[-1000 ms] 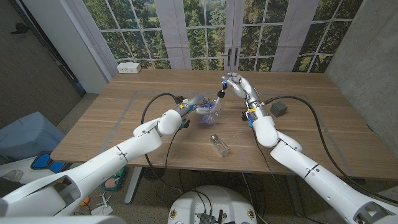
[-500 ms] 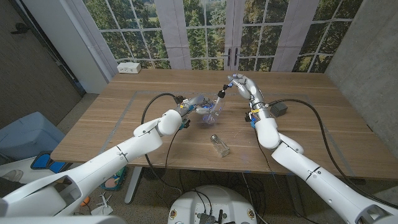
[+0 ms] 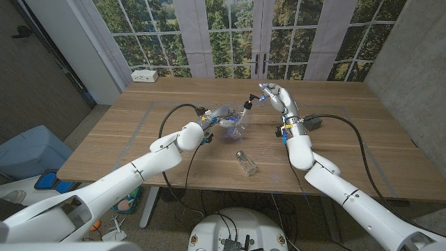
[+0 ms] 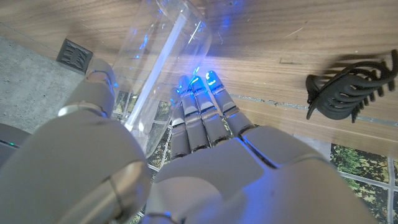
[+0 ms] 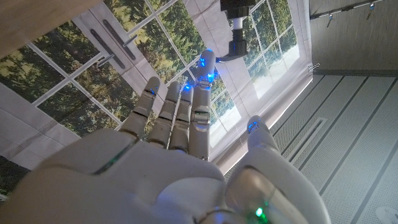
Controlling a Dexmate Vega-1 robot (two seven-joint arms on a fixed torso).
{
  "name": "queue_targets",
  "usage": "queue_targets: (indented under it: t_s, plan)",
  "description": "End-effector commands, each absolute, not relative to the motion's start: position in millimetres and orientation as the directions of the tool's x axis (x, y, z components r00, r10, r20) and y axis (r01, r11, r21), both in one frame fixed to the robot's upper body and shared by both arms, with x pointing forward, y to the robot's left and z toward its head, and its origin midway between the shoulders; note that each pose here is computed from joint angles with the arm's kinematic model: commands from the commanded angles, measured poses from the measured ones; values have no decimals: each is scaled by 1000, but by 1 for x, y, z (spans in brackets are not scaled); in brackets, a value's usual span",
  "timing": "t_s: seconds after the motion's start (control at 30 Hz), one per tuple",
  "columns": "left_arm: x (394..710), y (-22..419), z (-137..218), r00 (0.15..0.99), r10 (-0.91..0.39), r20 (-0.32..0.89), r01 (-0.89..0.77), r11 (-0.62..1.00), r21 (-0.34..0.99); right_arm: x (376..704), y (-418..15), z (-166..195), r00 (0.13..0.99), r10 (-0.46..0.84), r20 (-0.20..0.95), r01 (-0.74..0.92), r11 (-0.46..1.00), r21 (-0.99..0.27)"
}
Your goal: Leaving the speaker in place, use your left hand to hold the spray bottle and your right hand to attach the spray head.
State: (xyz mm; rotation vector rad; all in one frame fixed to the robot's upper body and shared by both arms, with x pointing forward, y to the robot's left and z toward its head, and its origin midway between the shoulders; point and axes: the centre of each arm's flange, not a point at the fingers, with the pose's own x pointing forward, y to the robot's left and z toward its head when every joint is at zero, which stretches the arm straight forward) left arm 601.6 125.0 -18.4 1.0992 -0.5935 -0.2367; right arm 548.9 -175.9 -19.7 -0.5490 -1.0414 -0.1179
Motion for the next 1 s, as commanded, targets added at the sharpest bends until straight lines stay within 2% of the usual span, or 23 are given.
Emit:
queue_targets:
  t_s: [0.03,0.3,0.63,1.0]
  plan:
    - [603,124,-19,823,-462,330,-104,448,888,541,-168,-19,468,228,854,302,867,-397]
    - [600,124,-20,827,-456,330,-106,449,887,539,-166,-19,464,253,849,259,878,-403]
    - [599,123,-21,827,-456,328,-107,445,889,539,-152,-20,497,362,789,188,842,-505]
    - [599,125,-22,833,-450,322,-106,442,891,537,-146,-14,482,380,789,185,836,-516]
